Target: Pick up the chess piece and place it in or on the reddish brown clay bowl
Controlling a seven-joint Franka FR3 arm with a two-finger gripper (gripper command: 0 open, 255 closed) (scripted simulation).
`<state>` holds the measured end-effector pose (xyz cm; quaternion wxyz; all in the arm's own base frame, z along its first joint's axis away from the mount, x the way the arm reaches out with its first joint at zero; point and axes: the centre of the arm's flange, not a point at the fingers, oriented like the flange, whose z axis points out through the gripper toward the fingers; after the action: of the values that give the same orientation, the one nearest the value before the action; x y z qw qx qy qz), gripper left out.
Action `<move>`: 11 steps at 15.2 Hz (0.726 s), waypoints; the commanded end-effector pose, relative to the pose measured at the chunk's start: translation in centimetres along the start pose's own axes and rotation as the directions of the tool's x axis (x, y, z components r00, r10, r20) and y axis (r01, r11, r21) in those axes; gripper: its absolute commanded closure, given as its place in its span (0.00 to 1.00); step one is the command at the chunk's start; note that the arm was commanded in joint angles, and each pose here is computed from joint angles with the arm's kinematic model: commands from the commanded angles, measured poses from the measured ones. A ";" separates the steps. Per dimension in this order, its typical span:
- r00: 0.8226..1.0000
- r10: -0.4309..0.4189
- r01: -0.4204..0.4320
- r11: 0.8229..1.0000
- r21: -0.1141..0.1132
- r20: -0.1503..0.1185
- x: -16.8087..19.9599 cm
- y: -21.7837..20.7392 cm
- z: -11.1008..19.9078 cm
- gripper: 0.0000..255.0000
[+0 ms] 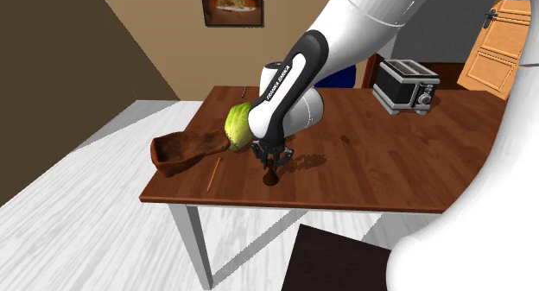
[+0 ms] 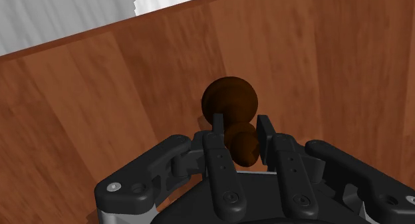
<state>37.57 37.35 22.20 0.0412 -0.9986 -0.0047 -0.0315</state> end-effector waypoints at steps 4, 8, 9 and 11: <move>1.000 0.000 0.000 1.000 -0.001 0.002 0.0 0.1 0.1 1.00; 1.000 0.000 0.000 1.000 -0.001 0.002 0.0 -0.1 -1.0 1.00; 1.000 0.000 0.000 1.000 -0.001 0.002 0.1 -0.1 -1.5 1.00; 1.000 0.000 0.000 1.000 -0.001 0.002 0.1 -0.2 -2.6 1.00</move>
<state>37.51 37.24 24.37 0.0407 -0.9987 -0.0047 -0.0309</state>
